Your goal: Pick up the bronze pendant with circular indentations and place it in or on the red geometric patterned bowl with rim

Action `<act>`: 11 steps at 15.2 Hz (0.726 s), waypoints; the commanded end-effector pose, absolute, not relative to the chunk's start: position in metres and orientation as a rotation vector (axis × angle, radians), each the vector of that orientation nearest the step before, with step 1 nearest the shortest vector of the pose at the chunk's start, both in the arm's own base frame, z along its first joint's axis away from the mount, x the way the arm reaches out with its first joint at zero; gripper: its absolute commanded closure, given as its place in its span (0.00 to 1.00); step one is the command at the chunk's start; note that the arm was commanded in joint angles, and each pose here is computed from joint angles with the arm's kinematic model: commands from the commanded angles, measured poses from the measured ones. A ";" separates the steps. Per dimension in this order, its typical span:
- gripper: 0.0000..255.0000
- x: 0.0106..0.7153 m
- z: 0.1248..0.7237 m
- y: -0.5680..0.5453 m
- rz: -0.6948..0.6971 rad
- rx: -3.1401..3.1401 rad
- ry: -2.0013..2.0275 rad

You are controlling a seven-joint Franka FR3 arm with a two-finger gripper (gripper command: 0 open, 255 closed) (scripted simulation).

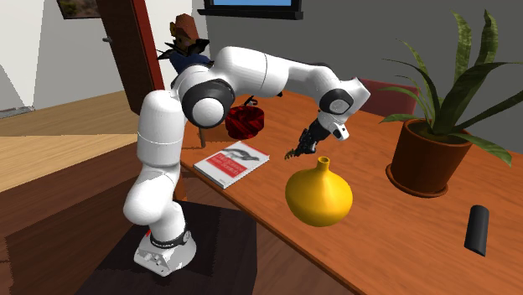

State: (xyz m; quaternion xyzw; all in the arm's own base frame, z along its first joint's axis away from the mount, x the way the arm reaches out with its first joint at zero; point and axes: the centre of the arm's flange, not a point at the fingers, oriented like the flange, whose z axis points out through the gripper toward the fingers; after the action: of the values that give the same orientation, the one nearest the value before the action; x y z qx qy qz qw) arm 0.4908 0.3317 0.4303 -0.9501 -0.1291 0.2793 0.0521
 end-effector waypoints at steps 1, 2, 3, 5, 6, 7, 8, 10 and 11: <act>1.00 0.491 0.430 0.332 0.851 -2.889 -0.393; 1.00 0.491 0.430 0.332 0.851 -2.889 -0.393; 1.00 0.491 0.430 0.332 0.851 -2.889 -0.393; 1.00 0.491 0.430 0.332 0.851 -2.889 -0.393; 1.00 0.491 0.435 0.332 0.851 -2.889 -0.393; 1.00 0.490 0.440 0.332 0.851 -2.889 -0.393; 1.00 0.491 0.446 0.332 0.851 -2.889 -0.393; 1.00 0.491 0.456 0.332 0.851 -2.889 -0.393; 1.00 0.491 0.461 0.332 0.851 -2.889 -0.393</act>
State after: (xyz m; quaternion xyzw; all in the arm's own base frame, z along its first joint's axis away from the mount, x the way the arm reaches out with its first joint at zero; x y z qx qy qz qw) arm 0.4908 0.3327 0.4564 -0.9499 -0.1292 0.2797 0.0520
